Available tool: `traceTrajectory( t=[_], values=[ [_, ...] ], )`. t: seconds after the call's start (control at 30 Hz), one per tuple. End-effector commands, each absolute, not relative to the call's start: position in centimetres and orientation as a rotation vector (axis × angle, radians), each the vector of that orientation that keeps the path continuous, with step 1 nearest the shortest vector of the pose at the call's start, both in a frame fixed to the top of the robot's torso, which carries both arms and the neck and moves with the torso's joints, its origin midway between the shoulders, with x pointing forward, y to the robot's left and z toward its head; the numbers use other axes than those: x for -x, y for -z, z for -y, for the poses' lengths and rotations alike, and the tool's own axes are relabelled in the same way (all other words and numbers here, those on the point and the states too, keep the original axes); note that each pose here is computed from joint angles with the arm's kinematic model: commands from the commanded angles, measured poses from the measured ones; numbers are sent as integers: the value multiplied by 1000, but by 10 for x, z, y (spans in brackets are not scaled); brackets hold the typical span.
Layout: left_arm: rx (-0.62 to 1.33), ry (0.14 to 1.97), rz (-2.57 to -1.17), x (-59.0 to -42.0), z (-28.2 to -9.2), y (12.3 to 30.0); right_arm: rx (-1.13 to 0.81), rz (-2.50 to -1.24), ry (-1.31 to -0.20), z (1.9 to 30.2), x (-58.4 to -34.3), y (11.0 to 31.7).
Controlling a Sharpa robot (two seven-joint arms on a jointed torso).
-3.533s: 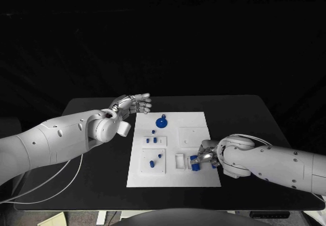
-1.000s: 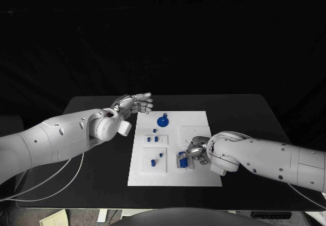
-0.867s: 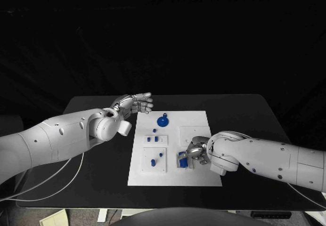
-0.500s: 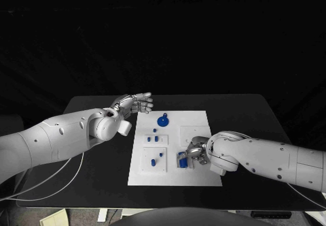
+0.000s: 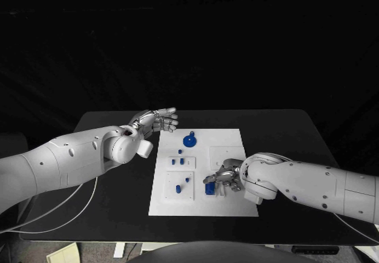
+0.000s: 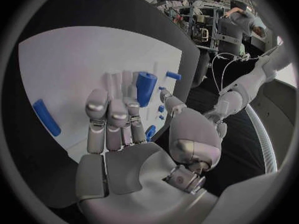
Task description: Assemble the parts on the task board
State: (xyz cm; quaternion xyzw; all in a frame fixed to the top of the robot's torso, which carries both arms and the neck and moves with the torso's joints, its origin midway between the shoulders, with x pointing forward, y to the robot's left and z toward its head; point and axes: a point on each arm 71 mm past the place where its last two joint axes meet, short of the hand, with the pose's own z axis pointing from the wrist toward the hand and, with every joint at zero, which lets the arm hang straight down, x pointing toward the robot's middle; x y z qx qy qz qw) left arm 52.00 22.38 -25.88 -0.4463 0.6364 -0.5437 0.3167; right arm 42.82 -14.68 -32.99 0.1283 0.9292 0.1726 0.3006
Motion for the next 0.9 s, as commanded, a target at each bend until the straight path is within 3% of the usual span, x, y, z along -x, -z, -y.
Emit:
traceTrajectory(
  t=[0.03,0.9],
  values=[
    [1176,1456,-1683,-519,-222,258,-317,-2477,-458,146,-425,332],
    [1175,1448,-1691,-519,-224,258,-253,-2359,-506,163,-419,318]
  ],
)
